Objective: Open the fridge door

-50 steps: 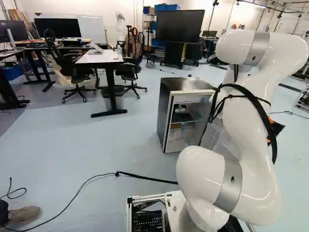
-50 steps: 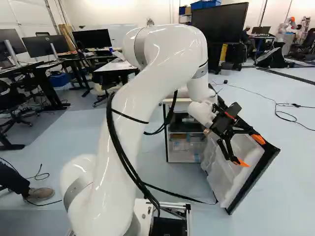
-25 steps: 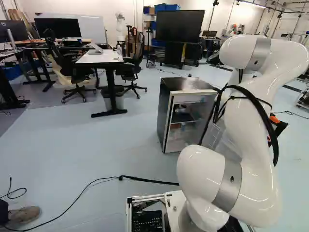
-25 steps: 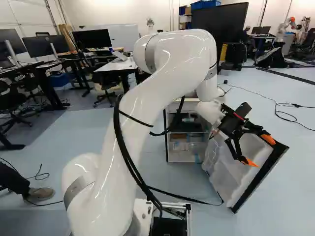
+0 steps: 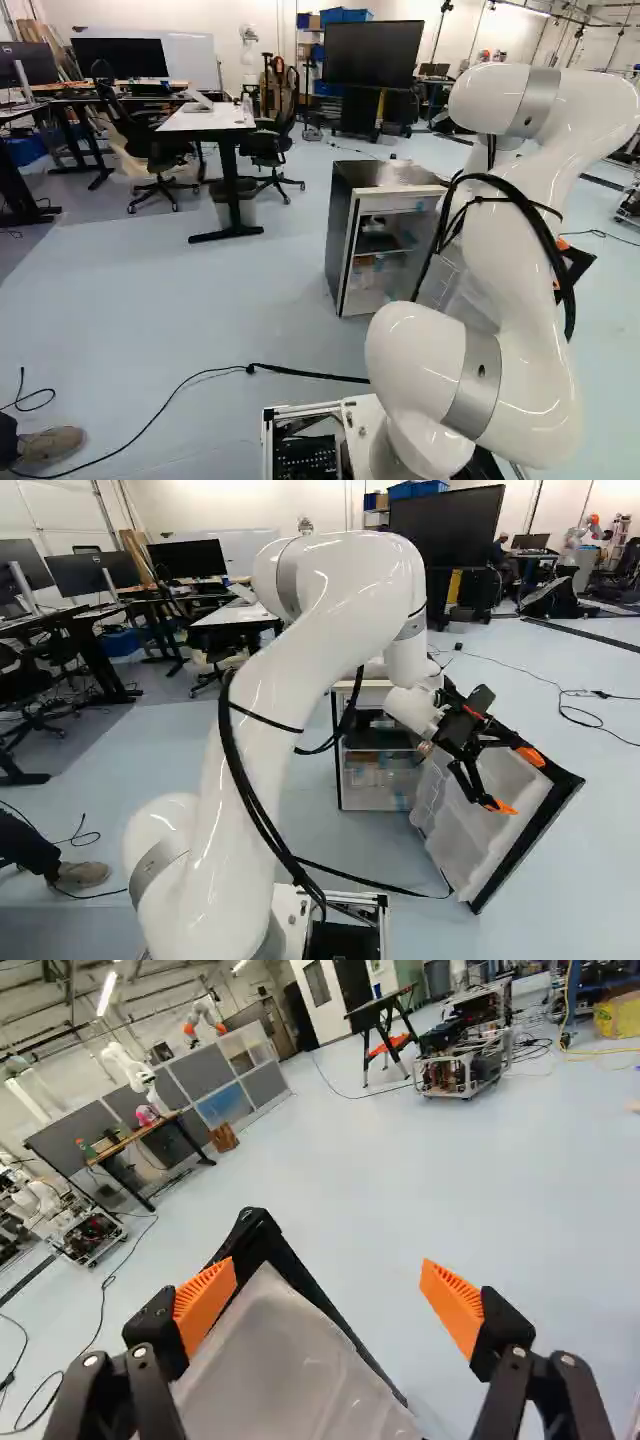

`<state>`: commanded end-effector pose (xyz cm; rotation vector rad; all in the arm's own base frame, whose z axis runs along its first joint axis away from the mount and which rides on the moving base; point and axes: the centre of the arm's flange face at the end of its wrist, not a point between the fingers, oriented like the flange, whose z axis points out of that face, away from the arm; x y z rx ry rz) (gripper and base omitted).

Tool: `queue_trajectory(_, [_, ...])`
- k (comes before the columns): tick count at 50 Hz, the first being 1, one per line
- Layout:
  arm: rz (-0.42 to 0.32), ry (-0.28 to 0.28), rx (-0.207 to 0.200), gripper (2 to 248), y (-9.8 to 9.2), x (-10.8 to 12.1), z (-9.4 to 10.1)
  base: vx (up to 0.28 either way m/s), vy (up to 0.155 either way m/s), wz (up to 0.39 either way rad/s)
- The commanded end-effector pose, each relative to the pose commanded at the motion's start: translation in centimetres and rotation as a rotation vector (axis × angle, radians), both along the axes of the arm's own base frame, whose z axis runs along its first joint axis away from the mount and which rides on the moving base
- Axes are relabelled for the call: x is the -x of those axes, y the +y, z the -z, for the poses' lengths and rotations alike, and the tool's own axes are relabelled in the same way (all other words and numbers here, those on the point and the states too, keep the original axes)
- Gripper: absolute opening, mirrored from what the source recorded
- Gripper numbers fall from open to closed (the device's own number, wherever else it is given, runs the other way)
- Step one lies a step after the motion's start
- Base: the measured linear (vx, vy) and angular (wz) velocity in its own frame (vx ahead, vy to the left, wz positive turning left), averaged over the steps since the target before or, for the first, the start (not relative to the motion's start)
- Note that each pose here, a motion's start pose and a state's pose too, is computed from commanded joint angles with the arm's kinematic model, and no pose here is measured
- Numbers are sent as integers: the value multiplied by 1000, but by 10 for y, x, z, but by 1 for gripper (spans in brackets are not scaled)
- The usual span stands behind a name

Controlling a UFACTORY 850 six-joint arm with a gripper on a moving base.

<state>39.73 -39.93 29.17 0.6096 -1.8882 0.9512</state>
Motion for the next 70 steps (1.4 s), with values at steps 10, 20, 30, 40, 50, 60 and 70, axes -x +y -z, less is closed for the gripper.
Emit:
queue_trajectory(10, [-71, 23, -15, 247, 21, 3, 0, 0, 0, 0])
queue_trajectory(20, [-126, 33, -49, 247, 44, 7, 2, 0, 0, 0])
queue_trajectory(30, [-183, 29, -86, 247, 65, 4, 4, 0, 0, 0])
queue_trajectory(40, [-242, 13, -108, 247, 76, -11, 7, 0, 0, 0])
queue_trajectory(50, [-286, -14, -119, 247, 73, -31, 9, 0, 0, 0])
queue_trajectory(60, [-299, -41, -116, 247, 60, -49, 11, 0, 0, 0])
queue_trajectory(70, [-291, -65, -99, 247, 45, -65, 12, 0, 0, 0])
